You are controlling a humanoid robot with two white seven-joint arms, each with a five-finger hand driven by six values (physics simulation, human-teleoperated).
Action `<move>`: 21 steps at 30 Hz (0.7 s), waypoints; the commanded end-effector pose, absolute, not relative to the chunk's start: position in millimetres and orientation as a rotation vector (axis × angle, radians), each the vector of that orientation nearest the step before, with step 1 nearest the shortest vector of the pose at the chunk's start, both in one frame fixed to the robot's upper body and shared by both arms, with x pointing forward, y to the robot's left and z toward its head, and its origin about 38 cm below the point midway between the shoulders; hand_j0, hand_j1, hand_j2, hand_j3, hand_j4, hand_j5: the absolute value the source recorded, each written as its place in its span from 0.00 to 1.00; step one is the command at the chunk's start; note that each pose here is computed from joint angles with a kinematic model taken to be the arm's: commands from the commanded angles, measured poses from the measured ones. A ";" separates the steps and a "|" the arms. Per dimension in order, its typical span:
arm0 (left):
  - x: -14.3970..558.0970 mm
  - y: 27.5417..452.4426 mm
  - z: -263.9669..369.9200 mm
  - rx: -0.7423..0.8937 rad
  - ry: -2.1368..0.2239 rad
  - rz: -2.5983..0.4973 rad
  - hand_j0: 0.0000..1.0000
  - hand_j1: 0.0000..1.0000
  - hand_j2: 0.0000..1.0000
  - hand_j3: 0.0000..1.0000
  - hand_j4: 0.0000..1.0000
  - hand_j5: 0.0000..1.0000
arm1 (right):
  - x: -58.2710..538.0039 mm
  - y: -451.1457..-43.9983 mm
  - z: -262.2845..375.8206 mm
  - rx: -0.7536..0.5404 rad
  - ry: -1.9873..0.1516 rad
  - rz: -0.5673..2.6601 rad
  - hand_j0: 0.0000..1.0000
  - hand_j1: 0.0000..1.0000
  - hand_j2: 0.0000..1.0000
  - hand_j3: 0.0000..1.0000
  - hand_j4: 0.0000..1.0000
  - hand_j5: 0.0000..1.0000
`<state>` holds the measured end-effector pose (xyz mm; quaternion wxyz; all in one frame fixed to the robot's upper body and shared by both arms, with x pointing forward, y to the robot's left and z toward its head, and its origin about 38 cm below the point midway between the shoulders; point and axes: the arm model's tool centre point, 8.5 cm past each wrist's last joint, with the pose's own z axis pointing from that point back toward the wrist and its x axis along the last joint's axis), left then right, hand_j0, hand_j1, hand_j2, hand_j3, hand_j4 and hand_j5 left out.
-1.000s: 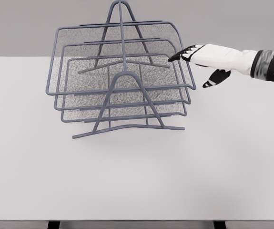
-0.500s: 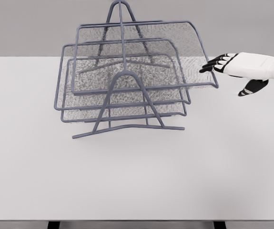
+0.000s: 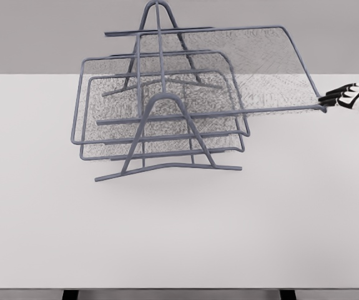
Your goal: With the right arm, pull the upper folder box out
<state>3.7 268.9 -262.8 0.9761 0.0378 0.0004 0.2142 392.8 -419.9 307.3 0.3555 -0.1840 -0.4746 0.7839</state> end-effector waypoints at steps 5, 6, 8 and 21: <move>5.7 269.0 -262.7 0.075 -0.002 0.433 1.00 1.00 1.00 1.00 1.00 1.00 | 389.9 -443.4 325.4 -0.508 -1.245 1.942 1.00 1.00 1.00 1.00 1.00 1.00; 3.6 269.1 -262.7 0.077 0.001 0.433 1.00 1.00 1.00 1.00 1.00 1.00 | 389.8 -443.5 329.9 -0.515 -1.259 1.936 1.00 1.00 1.00 1.00 1.00 1.00; 3.7 269.0 -262.7 0.076 0.001 0.431 1.00 1.00 1.00 1.00 1.00 1.00 | 389.4 -440.1 351.2 -0.517 -1.365 1.884 1.00 1.00 1.00 1.00 1.00 1.00; 3.7 269.0 -262.7 0.076 0.001 0.433 1.00 1.00 1.00 1.00 1.00 1.00 | 392.1 -283.9 368.5 -0.104 -1.925 1.939 1.00 1.00 1.00 1.00 1.00 1.00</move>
